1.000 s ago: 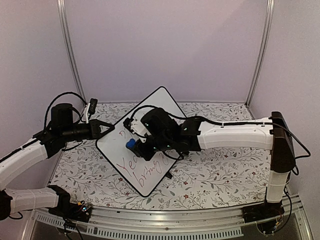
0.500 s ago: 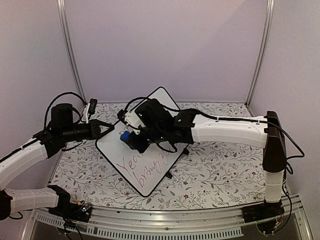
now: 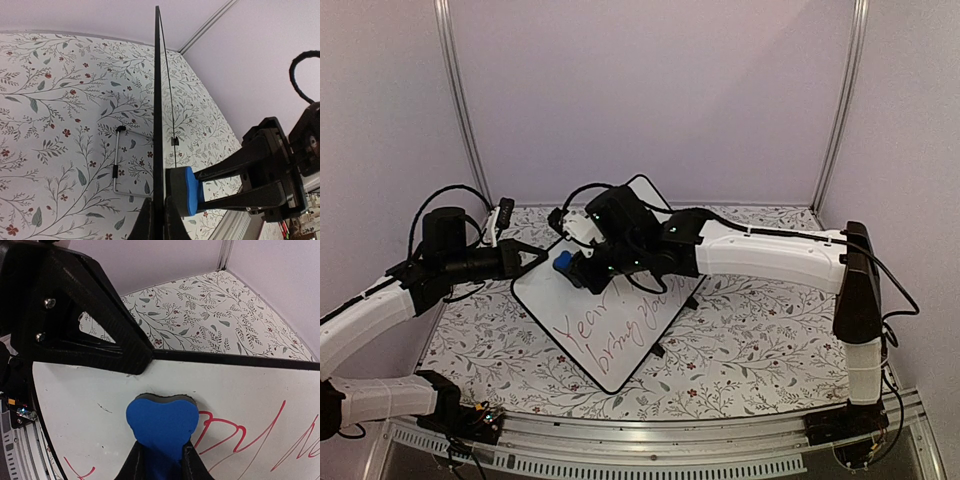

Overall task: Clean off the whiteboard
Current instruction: Erase the whiteboard at the center of the board.

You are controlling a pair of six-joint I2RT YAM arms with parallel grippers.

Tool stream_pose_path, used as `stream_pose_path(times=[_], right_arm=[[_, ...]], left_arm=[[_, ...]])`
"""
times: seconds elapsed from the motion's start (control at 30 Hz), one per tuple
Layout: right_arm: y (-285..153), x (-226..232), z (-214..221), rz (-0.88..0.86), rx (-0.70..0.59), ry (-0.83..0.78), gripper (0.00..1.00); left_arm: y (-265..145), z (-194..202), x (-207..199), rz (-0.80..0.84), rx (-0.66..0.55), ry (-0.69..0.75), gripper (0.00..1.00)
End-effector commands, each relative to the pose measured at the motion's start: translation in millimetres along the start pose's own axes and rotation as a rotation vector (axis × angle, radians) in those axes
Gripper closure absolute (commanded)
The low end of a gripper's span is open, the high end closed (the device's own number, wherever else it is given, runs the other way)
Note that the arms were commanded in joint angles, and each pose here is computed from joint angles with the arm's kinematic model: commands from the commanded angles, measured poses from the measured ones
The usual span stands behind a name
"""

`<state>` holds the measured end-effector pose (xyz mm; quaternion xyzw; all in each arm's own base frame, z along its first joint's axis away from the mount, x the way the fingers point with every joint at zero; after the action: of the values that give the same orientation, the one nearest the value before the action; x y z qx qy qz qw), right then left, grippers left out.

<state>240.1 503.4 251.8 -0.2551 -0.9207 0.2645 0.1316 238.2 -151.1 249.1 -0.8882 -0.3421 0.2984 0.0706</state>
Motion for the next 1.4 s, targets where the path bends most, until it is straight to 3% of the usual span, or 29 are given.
stream_pose_path(times=[0.0,1.0,1.37], right_arm=[[16,-16,-6,0.031,-0.028,0.000,0.98],[2,-27,73,0.045,0.137,0.069,0.98],[-4,-27,48,0.065,0.081,0.084,0.99]], left_arm=[[-2,-10,-24,0.140,-0.035,0.080,1.00],[-1,-10,-23,0.135,-0.033,0.078,1.00],[0,-9,-22,0.137,-0.028,0.073,1.00]])
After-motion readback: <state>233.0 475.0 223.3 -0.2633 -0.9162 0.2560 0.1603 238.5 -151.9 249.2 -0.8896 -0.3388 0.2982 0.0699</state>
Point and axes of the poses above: each gripper's point midway between its finger pads, its own y axis out along the fingers, its own x axis along the line the jaws close on, z = x × y, the point moved 6 cm from there along -y, back along the fingers, and after that the axes turned 9 degrees about y, right-handed, at the moved point
